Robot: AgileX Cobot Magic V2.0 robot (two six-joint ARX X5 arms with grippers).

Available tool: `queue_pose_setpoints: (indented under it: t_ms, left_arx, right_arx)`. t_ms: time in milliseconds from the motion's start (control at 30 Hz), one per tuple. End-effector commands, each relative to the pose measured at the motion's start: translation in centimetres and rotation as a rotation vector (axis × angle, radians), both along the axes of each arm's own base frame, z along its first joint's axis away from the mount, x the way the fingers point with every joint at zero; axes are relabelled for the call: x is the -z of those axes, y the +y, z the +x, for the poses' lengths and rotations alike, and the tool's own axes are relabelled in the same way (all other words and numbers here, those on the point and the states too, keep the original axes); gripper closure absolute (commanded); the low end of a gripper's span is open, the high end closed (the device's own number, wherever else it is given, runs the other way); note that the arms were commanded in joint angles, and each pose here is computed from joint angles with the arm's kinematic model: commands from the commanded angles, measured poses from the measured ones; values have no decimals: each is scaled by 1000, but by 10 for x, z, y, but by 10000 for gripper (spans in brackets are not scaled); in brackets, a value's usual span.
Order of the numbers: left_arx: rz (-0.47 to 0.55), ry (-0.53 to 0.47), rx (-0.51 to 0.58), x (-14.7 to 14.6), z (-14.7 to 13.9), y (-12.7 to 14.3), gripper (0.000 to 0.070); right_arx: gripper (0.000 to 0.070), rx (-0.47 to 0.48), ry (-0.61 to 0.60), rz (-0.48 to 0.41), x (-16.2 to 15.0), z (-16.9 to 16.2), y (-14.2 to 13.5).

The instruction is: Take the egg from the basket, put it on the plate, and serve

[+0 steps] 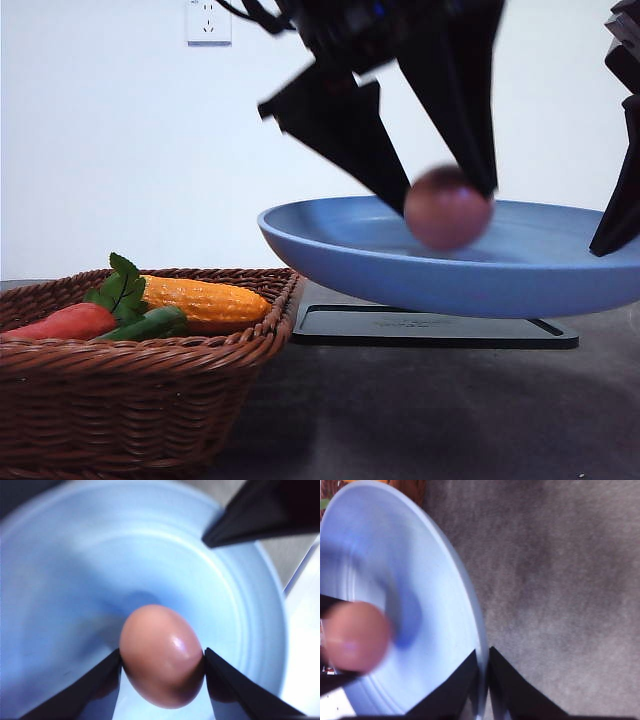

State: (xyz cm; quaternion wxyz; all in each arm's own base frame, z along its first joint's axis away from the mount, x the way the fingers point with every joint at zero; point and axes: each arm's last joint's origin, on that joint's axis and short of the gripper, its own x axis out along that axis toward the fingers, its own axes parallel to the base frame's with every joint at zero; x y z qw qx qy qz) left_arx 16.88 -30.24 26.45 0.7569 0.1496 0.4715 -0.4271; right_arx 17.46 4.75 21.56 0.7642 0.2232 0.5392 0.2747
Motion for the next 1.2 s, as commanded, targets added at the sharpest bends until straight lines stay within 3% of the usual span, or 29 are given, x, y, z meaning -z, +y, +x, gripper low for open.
queue_pose_setpoints:
  t_ms: [0,200,400,667,833,1167]
  left_arx:
    - [3,-2,27,2,-3,-7,496]
    - [8,0,40,4,-6,-10,479]
    - [9,2,39,4,-7,-10,316]
    - [-35,-19,25,-16,-9,-1,307]
    - [-38,-54,12,-39,-11,21,307]
    - [-33,-164,-59,-92,-19,95,307]
  right_arx:
    - [700,-14,-16,10,-5,2,2]
    - [700,-18,3,6,-4,0,1]
    - [700,-20,15,2,-3,-1,1]
    - [700,-17,41,0,-2,-3,1]
    - [700,-7,62,1,-2,-3,1]
    - [700,27,147,-11,0,19,-2]
